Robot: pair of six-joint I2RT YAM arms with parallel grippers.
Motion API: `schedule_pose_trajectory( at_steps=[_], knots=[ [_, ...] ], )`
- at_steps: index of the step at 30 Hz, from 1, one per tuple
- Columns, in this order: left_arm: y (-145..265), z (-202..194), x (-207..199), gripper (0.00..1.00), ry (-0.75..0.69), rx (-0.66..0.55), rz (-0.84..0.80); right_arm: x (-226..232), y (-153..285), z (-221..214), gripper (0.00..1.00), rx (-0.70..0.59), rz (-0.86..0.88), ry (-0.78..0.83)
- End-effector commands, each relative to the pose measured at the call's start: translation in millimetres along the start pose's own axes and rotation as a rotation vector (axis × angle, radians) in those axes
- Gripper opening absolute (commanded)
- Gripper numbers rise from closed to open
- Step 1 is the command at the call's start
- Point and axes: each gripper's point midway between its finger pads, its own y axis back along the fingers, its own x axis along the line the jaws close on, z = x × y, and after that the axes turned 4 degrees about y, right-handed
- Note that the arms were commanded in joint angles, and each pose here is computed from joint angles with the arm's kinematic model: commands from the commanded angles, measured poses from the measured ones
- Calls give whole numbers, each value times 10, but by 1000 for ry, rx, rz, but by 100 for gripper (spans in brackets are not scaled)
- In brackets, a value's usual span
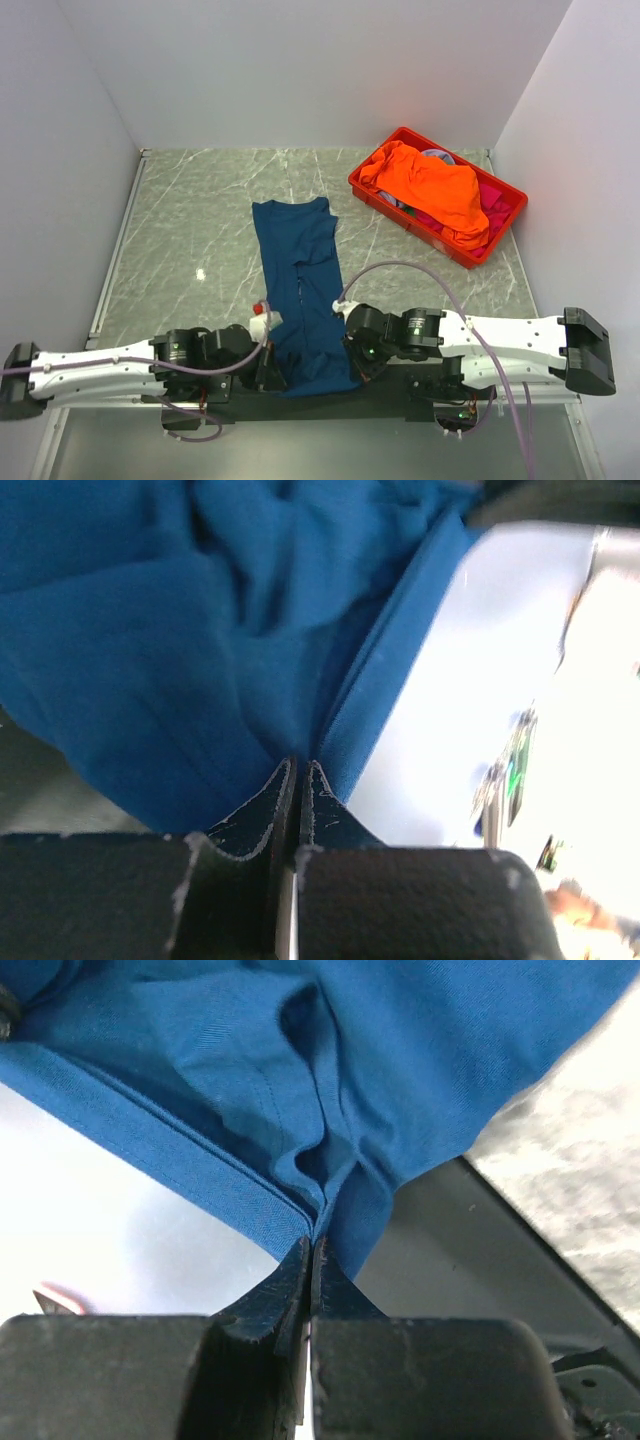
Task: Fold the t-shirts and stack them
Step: Fold the tshirt
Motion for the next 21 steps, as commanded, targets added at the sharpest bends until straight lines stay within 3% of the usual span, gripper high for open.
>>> schedule_pose_trajectory(
  at_steps=[1,7,8,9,11,14,15,17,21],
  knots=[
    [15,-102,-387,1,-74,48,-107,85,84,-123,0,43,23,16],
    [-4,-408,-546,4,-154,167,-151,152,35,-338,0,119,69,53],
    [-11,-428,-547,11,-159,171,-145,140,23,-342,1,123,61,52],
    [-11,-425,-551,41,-155,167,-141,151,27,-330,6,117,62,54],
    [32,-390,-627,59,-165,143,-162,157,61,-263,19,88,52,57],
    [144,-241,-769,78,-172,67,-190,184,139,-141,49,34,45,51],
    [139,-126,-694,94,-171,4,-142,131,157,-91,55,6,10,49],
    [186,74,-709,99,-159,-97,-107,127,232,109,66,-79,-14,33],
    [106,658,-479,99,-133,-349,100,23,289,704,68,-284,-55,-34]
  ],
)
